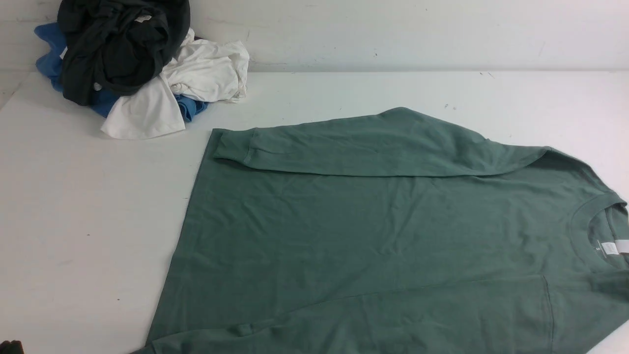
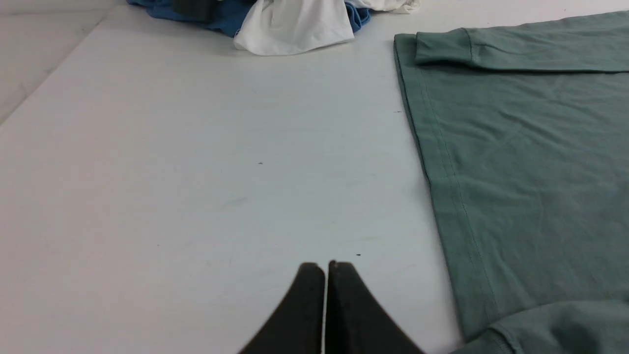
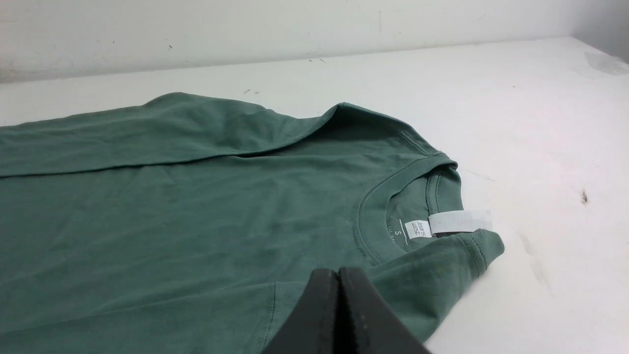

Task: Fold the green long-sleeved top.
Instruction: Use the left arm to clamp the cuff closest to it, then use the left arm to drag and place the cuff at the centered position on the left edge of the fabric

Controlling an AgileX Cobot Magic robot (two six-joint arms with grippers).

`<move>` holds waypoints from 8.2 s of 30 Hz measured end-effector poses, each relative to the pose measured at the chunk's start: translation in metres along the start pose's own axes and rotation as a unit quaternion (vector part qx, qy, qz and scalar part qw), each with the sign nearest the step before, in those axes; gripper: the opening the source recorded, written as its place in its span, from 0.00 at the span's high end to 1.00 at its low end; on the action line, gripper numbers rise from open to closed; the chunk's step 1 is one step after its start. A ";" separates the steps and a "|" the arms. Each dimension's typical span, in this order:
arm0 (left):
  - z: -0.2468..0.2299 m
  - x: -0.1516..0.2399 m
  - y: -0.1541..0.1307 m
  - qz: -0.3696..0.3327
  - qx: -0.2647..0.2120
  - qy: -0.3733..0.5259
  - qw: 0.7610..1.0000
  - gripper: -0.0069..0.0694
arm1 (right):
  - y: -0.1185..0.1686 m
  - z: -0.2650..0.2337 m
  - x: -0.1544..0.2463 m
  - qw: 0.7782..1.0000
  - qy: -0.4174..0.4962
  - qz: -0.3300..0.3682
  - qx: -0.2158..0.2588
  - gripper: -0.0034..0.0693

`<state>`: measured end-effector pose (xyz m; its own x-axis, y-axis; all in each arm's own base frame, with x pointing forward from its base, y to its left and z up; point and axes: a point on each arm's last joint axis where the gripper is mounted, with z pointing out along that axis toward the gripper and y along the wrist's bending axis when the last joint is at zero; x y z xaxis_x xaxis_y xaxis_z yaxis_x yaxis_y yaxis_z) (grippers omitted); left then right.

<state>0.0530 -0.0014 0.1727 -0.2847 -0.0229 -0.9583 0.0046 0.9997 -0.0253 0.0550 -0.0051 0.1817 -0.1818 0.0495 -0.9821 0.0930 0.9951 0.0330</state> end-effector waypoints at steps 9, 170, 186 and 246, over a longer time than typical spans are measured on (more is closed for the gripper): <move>0.000 0.000 0.000 0.000 0.000 0.000 1.000 0.92 | 0.000 0.000 0.000 1.000 0.000 0.000 0.000 0.97; 0.136 -0.168 -0.042 0.086 0.123 0.432 0.889 0.88 | 0.101 0.160 -0.088 0.855 0.480 -0.151 -0.128 0.73; 0.136 -0.169 -0.042 0.090 0.125 0.431 0.889 0.88 | 0.085 0.231 -0.017 0.842 0.525 -0.115 -0.057 0.49; 0.283 -0.194 -0.060 0.115 0.137 0.404 0.897 0.88 | 0.030 0.222 -0.072 0.838 0.533 -0.105 0.049 0.95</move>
<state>0.3794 -0.0600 0.2794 -0.8476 0.3099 -0.4307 0.3563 0.9339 -0.0293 0.2884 0.0019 0.2119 -0.9706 -0.0257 -0.2395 0.0200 0.9823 -0.1863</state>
